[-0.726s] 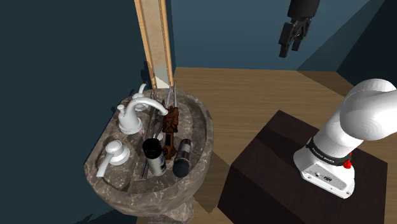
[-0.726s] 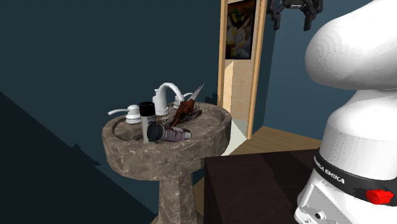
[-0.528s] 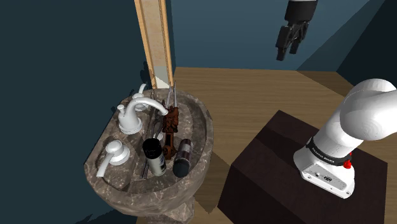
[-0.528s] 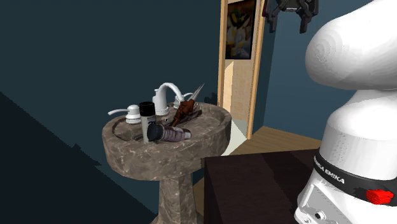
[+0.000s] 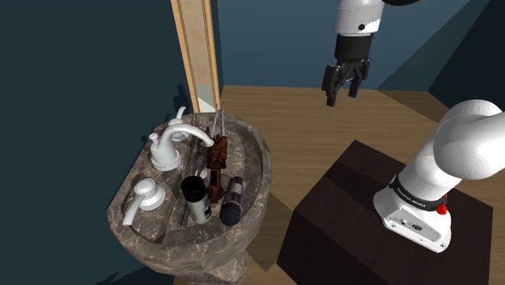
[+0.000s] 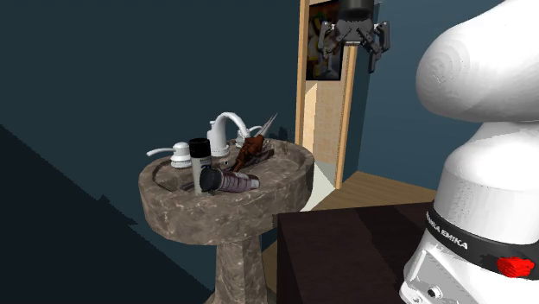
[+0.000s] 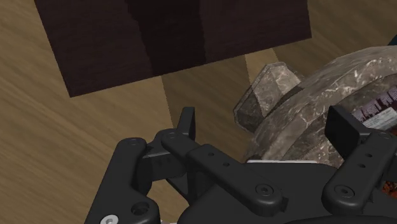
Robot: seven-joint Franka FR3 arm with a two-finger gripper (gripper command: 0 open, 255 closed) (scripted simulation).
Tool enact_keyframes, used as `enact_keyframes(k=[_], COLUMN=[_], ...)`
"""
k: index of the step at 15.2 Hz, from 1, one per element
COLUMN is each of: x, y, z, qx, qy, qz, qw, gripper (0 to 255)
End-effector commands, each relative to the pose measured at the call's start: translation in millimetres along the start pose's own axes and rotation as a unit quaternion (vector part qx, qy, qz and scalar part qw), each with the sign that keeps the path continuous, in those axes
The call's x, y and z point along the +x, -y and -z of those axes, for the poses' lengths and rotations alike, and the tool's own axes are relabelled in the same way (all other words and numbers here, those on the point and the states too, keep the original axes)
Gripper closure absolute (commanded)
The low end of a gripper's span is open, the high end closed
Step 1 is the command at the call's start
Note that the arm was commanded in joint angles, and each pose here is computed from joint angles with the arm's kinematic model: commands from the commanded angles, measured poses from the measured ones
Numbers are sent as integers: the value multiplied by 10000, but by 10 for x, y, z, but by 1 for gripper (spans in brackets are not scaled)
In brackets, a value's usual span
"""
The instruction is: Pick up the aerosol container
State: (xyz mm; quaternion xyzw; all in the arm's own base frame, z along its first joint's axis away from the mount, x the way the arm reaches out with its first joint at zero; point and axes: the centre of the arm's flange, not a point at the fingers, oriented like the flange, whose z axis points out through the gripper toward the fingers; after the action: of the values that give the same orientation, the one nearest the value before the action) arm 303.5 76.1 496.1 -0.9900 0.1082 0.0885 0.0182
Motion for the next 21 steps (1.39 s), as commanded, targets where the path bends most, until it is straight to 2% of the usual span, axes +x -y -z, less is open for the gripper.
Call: enact_keyframes(k=[1, 6, 11, 16, 21], x=[25, 120, 241, 388, 562], y=[229, 746, 1262, 1772, 2275], z=[-147, -517, -884, -1248, -1611], qx=[37, 116, 194, 271, 348], qy=[80, 274, 468, 661, 852], qz=[-171, -567, -962, -1355, -1745], qw=[9998, 9979, 9941, 9882, 9803], gripper=[0, 0, 0, 0, 0])
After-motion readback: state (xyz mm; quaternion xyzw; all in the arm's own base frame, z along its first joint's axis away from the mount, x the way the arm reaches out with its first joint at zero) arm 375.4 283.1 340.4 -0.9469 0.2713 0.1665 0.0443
